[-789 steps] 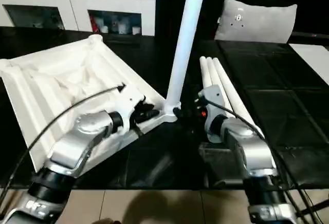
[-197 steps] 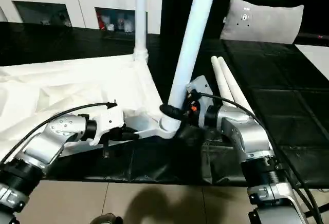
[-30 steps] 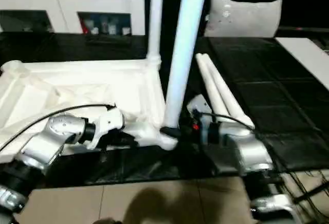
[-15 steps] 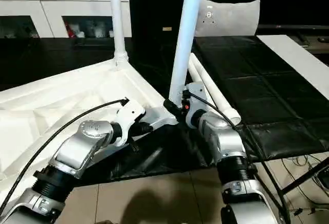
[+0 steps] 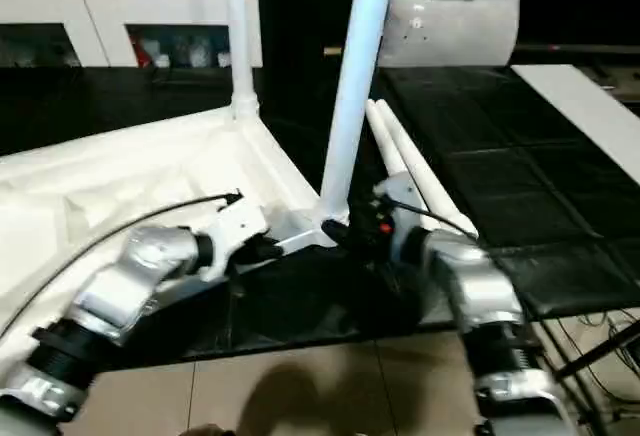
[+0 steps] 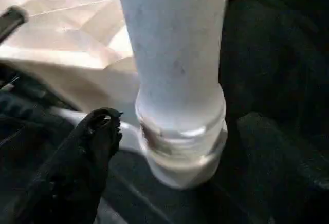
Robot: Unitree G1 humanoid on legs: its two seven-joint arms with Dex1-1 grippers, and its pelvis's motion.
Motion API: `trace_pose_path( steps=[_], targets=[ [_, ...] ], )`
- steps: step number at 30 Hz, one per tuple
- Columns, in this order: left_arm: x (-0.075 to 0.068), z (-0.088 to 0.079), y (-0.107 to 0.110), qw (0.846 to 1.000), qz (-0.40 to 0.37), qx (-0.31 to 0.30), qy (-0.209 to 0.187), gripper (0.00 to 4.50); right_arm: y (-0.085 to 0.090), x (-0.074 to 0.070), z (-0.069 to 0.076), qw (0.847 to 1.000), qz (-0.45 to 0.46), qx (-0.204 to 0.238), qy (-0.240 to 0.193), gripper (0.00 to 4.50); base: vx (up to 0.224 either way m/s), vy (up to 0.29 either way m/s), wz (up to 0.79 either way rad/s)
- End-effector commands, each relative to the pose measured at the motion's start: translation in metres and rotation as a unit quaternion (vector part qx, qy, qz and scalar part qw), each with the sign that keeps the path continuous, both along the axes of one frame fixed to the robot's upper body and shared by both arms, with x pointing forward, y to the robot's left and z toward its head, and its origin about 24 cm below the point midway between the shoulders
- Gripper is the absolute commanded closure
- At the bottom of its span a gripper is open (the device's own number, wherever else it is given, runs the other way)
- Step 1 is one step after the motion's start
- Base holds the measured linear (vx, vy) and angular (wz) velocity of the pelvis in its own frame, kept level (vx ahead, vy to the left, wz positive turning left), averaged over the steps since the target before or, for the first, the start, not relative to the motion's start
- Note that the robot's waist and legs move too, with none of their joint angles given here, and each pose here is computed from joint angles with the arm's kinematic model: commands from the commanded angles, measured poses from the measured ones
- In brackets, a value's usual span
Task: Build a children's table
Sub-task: Rotate leg to tighten
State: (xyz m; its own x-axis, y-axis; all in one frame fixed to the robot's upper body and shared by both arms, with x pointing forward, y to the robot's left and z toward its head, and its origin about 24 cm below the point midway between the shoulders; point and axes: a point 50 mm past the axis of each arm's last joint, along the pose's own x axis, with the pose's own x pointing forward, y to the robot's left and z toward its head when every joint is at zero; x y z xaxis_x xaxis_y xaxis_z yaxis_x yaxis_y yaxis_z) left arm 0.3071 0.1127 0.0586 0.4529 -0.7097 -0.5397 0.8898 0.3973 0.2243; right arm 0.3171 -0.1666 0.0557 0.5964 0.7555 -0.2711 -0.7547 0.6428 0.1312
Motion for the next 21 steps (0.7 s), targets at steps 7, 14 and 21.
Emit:
trace_pose_path(
  steps=[7,14,21],
  targets=[
    [-0.006,0.007,0.010,0.990,-0.140,0.026,0.007,4.50,-0.008,-0.012,0.010,0.991,0.117,-0.061,-0.032,0.05,0.000,0.000,0.00],
    [-0.013,0.007,0.014,0.978,-0.203,0.034,0.039,4.50,0.000,-0.016,0.010,0.984,0.171,-0.039,-0.020,0.42,0.000,0.000,0.00],
    [-0.012,0.008,0.011,0.976,-0.210,0.021,0.051,4.50,0.008,-0.018,0.004,0.981,0.190,-0.031,-0.007,0.99,0.000,0.000,0.00]
  ],
)
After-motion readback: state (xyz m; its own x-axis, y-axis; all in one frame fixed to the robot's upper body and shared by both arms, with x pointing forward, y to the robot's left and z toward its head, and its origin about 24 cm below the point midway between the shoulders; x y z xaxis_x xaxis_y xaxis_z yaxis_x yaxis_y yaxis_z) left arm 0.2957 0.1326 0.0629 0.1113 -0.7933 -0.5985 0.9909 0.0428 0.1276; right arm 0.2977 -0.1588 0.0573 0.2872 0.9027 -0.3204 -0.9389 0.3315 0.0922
